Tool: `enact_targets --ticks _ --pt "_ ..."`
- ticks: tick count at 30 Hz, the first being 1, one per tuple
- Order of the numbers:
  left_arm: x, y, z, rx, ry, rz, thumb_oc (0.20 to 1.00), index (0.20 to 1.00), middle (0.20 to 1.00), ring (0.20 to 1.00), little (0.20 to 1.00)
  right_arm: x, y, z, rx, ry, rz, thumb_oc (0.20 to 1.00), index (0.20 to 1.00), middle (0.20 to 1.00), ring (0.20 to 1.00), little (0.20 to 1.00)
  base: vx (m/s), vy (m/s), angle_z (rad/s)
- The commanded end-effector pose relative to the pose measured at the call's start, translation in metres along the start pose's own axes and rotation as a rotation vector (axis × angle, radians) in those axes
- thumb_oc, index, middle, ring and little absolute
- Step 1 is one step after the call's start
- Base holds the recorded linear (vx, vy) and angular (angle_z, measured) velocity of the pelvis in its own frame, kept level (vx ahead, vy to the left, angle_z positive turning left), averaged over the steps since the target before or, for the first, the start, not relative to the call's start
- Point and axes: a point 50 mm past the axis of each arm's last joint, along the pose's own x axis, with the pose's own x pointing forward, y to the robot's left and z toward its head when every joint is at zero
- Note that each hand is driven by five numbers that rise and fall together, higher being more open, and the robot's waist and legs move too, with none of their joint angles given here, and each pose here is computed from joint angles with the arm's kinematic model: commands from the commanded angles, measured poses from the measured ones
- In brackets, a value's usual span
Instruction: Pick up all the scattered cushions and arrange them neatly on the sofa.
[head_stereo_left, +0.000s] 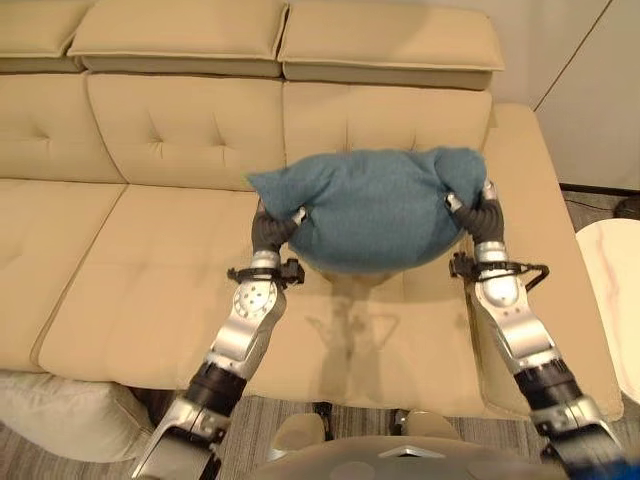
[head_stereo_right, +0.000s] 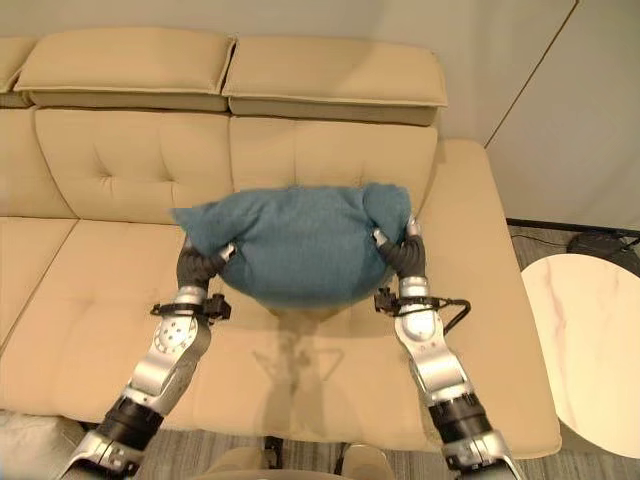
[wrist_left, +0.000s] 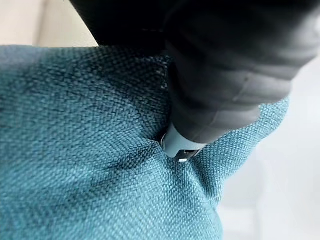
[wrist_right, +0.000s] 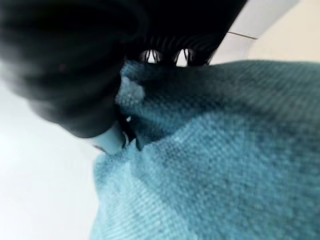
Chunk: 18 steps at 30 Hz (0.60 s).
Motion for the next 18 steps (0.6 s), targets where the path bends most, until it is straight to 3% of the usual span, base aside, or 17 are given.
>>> enact_targets --ticks 1,10,18 --pt "0.030 -0.036 0.046 0.007 -0.254 -0.104 0.200 0.200 0.200 0.200 0.200 0.023 0.021 0.049 0.084 -0.246 0.029 0.200 0.200 0.200 0.200 0.200 -0.02 0.001 0.15" --pt "0.075 -0.071 0.090 0.048 -0.402 -0.120 0.200 0.200 0.200 0.200 0.200 0.071 0.037 0.091 0.064 -0.376 0.003 0.200 0.200 0.200 0.200 0.200 -0.16 0.016 0.09" --pt "0.082 -0.066 0.088 0.058 -0.390 -0.095 0.200 0.200 0.200 0.200 0.200 0.080 0.040 0.095 0.040 -0.384 -0.007 0.200 0.200 0.200 0.200 0.200 -0.04 0.005 0.00"
